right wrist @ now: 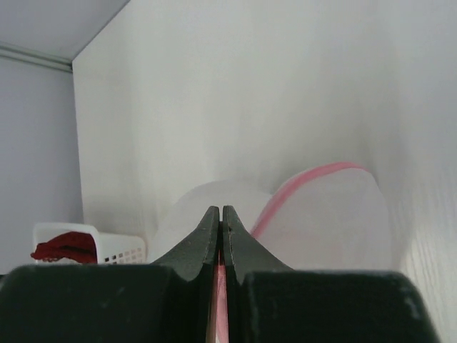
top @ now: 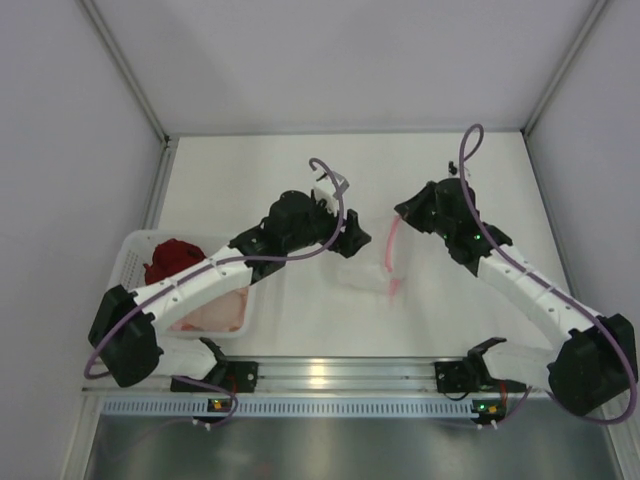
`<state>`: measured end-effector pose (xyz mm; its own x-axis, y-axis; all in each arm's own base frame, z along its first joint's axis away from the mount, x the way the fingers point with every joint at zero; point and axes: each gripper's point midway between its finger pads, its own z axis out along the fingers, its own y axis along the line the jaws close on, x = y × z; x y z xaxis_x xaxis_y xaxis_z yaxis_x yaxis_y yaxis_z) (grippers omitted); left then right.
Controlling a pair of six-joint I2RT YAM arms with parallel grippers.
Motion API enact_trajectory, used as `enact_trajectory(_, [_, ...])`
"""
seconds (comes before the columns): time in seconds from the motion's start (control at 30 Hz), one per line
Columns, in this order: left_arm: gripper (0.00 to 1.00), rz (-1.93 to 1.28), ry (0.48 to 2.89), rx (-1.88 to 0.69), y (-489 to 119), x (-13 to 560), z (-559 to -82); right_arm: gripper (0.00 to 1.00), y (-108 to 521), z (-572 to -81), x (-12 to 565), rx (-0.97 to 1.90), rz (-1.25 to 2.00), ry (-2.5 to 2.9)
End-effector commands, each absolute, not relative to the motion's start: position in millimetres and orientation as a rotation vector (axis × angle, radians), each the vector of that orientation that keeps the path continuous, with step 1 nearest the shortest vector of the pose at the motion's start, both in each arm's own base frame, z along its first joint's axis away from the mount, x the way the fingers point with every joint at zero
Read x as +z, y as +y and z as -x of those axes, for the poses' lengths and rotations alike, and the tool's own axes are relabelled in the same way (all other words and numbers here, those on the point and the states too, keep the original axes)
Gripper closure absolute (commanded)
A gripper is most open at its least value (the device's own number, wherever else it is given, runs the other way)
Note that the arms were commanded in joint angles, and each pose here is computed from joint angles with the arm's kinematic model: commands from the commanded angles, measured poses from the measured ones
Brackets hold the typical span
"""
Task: Place the bra in the laundry bag and zip it closed
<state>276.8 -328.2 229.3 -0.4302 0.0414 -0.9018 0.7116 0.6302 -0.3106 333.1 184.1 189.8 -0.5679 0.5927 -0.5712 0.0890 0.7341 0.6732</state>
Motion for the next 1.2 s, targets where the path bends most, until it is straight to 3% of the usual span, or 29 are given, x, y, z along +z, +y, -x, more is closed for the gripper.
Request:
enact_trajectory(0.0, [0.17, -0.608, 1.750, -0.975, -349.1, 281.8, -263.9, 1.00, 174.8, -343.1, 260.0, 0.702, -0.454, 1.916])
enact_trajectory(0.17, [0.16, -0.616, 1.690, -1.023, -364.1, 289.3, -261.1, 1.00, 187.8, -339.0, 276.9, 0.654, -0.377, 1.912])
enact_trajectory(0.67, [0.18, -0.571, 1.700, -0.928, -388.4, 241.1, -302.3, 1.00, 208.7, -328.4, 282.4, 0.674, -0.316, 1.928])
enact_trajectory(0.77, [0.25, -0.610, 1.678, -0.914, -389.6, 237.4, -302.2, 1.00, 209.1, -328.2, 278.6, 0.671, -0.310, 1.938])
enact_trajectory(0.9, [0.63, -0.619, 1.664, -0.923, -390.3, 240.7, -300.6, 1.00, 209.0, -329.9, 275.8, 0.662, -0.314, 1.942])
enact_trajectory(1.03, [0.73, -0.580, 1.662, -0.939, -384.9, 240.6, -298.0, 1.00, 202.5, -332.7, 270.9, 0.609, -0.322, 1.950])
enact_trajectory(1.17, [0.75, -0.485, 1.618, -0.941, -371.5, 257.1, -299.2, 1.00, 192.9, -332.9, 264.0, 0.558, -0.330, 1.960])
